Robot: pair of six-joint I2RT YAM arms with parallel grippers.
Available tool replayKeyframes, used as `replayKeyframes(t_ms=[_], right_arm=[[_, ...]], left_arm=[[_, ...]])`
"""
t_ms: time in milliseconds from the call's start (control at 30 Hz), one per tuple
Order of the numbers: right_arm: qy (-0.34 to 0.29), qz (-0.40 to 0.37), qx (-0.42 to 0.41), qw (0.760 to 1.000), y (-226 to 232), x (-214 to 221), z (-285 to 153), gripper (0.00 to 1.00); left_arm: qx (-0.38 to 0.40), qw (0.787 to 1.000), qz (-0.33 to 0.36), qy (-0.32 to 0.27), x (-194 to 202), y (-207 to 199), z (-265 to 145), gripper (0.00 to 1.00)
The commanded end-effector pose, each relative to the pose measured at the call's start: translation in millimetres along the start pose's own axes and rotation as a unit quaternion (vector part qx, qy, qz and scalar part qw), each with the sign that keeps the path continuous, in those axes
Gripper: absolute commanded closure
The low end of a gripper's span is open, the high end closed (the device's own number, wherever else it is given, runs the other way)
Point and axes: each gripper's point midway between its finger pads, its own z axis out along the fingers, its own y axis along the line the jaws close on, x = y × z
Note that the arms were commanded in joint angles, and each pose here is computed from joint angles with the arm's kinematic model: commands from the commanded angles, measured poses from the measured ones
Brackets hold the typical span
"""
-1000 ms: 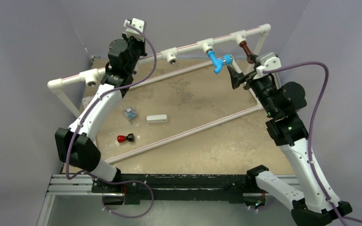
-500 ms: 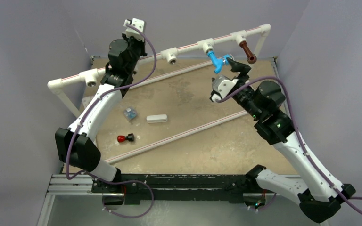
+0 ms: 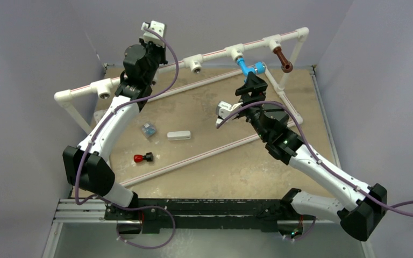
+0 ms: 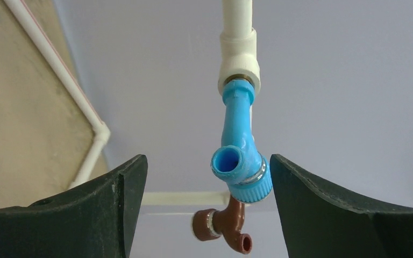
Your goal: Install the water faucets
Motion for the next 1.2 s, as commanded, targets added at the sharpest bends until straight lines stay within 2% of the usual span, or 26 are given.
replayKeyframes(t_ms=[0,167,400,600,767,1000,1167], right_arm=[[0.049,-0.054,0.105,0.992,-45,12,-4,0.16],[0.059,-0.061,0.118,0.989,-46,12,6,0.23],[0.078,-0.054,0.126,0.987,-48,15,21,0.45],[0.094,-0.026,0.131,0.987,-47,23,27,0.71],[0.105,0.026,0.138,0.984,-43,32,25,1.0],[0.09,0.127,0.159,0.975,-43,31,21,1.0],[0.049,0.249,0.178,0.951,-52,21,21,1.0]], left_arm=[[0.029,0.995,0.022,0.097,70,-18,-2,1.0],[0.031,0.994,0.021,0.098,71,-19,-1,1.0],[0.031,0.995,0.021,0.097,70,-18,-2,1.0],[0.031,0.995,0.02,0.096,69,-18,-3,1.0],[0.033,0.995,0.018,0.094,68,-19,-3,1.0],[0.034,0.995,0.017,0.094,66,-19,-4,1.0],[0.034,0.995,0.017,0.092,65,-19,-4,1.0]])
